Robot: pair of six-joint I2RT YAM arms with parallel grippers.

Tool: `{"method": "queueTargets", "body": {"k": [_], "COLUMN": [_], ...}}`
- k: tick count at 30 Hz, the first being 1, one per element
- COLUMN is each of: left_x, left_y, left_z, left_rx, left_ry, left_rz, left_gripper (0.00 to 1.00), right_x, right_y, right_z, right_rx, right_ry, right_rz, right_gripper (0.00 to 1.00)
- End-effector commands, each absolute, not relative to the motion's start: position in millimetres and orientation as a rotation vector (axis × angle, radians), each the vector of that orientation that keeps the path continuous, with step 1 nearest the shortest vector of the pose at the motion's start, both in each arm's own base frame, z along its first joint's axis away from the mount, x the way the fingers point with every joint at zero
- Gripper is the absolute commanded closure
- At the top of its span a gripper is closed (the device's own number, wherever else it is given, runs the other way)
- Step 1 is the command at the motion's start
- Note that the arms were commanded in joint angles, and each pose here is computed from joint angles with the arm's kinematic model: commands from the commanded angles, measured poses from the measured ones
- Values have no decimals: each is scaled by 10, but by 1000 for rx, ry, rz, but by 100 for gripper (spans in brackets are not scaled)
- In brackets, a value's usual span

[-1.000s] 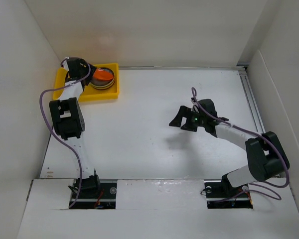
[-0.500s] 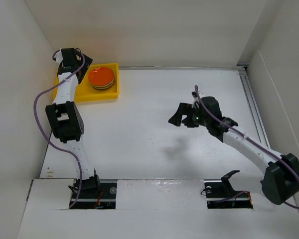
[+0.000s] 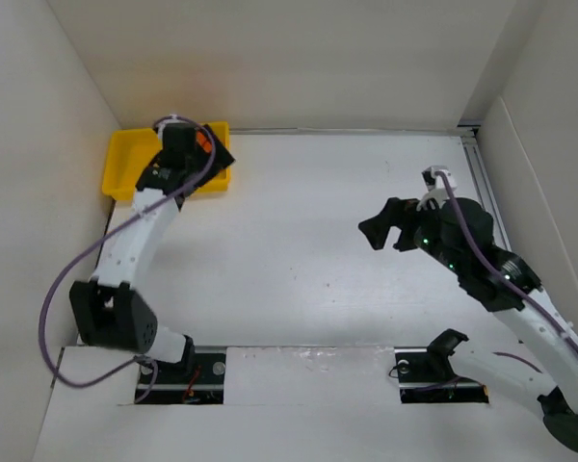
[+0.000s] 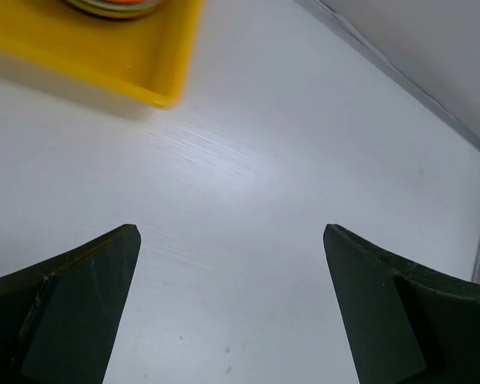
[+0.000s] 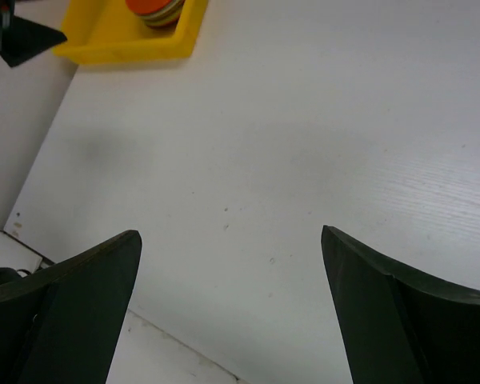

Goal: Place the plates into the plastic bin on the countertop

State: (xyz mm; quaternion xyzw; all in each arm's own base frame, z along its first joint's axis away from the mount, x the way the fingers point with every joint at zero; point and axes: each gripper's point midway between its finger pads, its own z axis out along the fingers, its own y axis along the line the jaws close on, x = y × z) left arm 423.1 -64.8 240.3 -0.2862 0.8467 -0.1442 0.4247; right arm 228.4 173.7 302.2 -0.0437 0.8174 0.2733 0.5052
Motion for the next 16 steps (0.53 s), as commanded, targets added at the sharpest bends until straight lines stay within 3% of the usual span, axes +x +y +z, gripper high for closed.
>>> {"method": "queueTargets", "body": {"k": [1,9,16], "left_x": [3658,2329,1760], "left_y": [-939,-934,-672], "left_z": [2800,3113,3046], "left_rx": [-497,-329,-361], "left_ry": [2045,1858,1858], "left_rz": [-328,-598,-570], "left_gripper": [0,0,0], "right_x": [2130,1810,1540], "right_y": [1374,1030,819], "right_z": [3323,3608,3741], "right_rx": [-81,-94,-95], "right_ry": [1934,1832,1790], "right_rz": [523,498,508], "right_gripper": [0,0,0]}}
